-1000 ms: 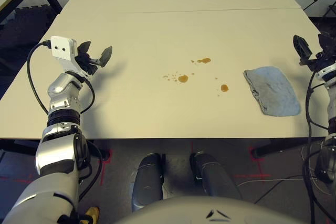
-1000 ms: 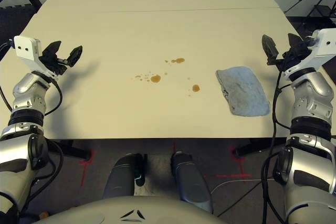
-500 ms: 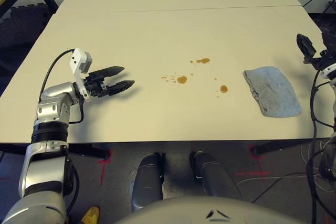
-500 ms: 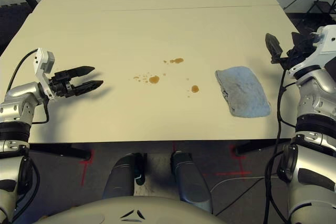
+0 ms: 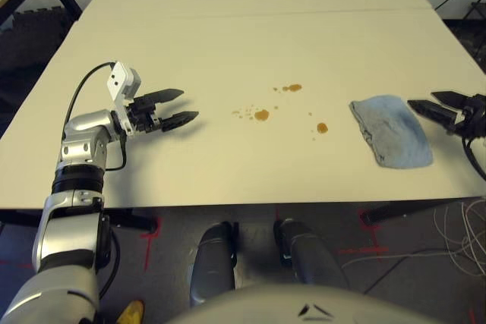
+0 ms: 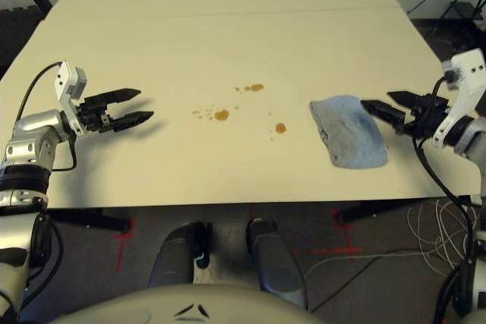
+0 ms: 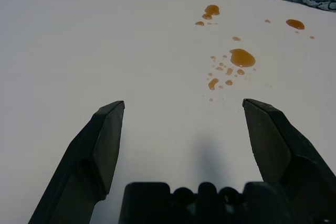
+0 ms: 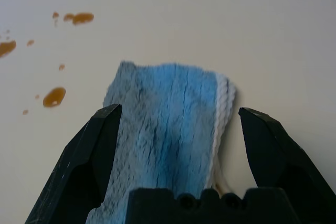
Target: Wipe the water off the table with a rag.
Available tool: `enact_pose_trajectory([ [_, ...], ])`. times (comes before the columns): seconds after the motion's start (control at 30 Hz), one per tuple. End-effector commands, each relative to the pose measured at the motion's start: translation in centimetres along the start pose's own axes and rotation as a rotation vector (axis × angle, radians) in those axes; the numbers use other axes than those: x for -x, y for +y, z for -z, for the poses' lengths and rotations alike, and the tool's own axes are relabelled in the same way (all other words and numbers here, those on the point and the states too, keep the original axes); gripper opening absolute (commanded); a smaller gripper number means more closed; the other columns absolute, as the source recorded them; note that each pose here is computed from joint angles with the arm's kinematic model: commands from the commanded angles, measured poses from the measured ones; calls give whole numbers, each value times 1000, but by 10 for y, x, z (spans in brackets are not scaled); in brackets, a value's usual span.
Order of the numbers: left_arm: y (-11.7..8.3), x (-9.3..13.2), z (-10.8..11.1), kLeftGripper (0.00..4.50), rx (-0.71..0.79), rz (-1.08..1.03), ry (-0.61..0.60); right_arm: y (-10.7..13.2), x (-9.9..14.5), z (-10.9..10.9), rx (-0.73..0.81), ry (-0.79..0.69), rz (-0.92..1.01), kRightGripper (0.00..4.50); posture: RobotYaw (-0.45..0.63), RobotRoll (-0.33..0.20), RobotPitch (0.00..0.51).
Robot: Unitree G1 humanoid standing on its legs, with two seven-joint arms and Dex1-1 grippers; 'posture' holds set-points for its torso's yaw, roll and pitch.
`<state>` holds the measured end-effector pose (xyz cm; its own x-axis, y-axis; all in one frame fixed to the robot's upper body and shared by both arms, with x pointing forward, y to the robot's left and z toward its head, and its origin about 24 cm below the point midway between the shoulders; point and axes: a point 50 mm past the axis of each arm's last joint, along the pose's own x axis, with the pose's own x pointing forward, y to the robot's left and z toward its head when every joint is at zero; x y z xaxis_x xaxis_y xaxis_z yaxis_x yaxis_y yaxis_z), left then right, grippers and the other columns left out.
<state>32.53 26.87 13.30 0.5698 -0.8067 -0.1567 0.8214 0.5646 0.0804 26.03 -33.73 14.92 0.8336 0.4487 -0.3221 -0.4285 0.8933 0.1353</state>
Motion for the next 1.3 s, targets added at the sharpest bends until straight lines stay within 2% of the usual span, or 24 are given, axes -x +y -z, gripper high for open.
enact_pose_trajectory([
  [0.03, 1, -2, 3, 4500, 2, 9, 21, 0, -4, 12, -25, 52, 17, 4463, -243, 0, 160],
  [0.17, 2, -3, 2, 4500, -4, 7, 23, -10, -9, 23, -37, 91, 76, 4463, -237, 0, 157],
  [0.43, 4, -4, 0, 4500, -8, -1, 16, -18, -19, 31, -71, 135, 101, 4463, -225, 0, 149],
  [0.77, 4, -1, -1, 4500, -13, -11, 18, 2, -32, 51, -144, 237, -16, 4463, -216, 0, 138],
  [1.13, 5, -2, -2, 4500, -19, -16, 18, 17, -46, 61, -85, 311, -67, 4463, -214, 0, 139],
  [1.23, 5, -2, -2, 4500, -20, -18, 20, 15, -48, 62, -68, 305, -47, 3854, -214, 0, 140],
  [1.3, 5, -2, -2, 4500, -21, -19, 21, 14, -49, 61, -65, 287, -36, 3093, -213, 0, 141],
])
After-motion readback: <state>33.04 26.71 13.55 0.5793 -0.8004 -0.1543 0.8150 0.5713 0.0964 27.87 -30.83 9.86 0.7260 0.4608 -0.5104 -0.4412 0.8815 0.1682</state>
